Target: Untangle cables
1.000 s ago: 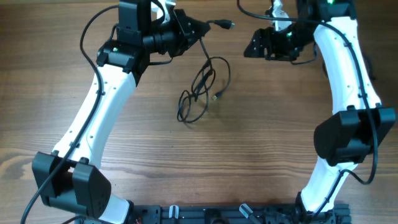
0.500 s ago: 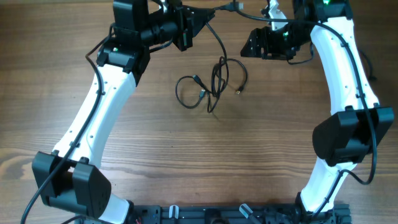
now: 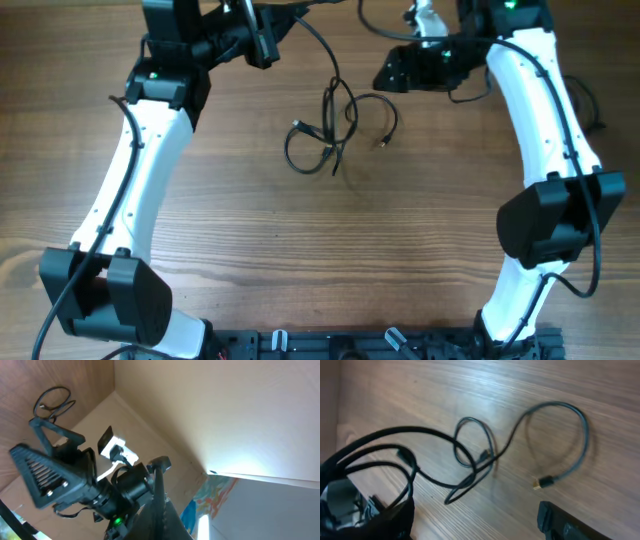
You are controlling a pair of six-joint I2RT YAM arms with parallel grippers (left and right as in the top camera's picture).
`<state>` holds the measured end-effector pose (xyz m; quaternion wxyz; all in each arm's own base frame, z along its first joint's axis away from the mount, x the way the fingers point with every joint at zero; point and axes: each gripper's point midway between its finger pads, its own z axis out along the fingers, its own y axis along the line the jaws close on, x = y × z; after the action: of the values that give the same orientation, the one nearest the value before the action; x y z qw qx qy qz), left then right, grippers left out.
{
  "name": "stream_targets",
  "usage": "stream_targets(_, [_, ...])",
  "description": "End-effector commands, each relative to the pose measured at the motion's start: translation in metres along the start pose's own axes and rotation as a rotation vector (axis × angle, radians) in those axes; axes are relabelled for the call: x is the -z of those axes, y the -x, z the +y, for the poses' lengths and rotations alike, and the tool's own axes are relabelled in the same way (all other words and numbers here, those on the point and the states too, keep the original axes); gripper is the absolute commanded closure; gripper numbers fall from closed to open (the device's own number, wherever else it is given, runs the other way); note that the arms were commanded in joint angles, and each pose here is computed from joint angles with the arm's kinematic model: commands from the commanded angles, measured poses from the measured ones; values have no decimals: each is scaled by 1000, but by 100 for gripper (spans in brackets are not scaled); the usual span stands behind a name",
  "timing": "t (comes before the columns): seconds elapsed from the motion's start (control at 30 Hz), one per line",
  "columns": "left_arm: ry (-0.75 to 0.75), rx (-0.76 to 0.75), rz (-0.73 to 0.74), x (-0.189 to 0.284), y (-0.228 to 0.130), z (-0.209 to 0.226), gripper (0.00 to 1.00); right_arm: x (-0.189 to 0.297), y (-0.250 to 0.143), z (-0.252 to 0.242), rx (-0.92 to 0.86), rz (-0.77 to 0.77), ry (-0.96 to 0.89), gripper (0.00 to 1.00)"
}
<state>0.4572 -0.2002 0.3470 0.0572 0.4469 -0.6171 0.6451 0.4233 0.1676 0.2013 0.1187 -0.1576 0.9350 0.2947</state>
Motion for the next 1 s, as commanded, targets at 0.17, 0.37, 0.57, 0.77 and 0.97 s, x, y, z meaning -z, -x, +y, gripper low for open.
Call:
stream_targets(0.17, [6, 8, 51, 9, -11, -6, 96, -63, -13, 14, 58, 129, 71, 24])
stream_targets(0.37, [12, 11, 76, 22, -7, -10, 96, -91, -9, 9, 59, 135, 124, 32])
stream_targets(0.57, [-5, 15, 57, 30, 2, -16, 96, -99, 4, 19, 115, 90, 131, 57])
stream_targets(0.77, [-8, -105, 41, 30, 6, -15, 96, -96, 7, 21, 90, 76, 147, 96])
stream_targets(0.97, [204, -405, -278, 43, 75, 38, 95, -39, 10, 6, 46, 13, 20, 96])
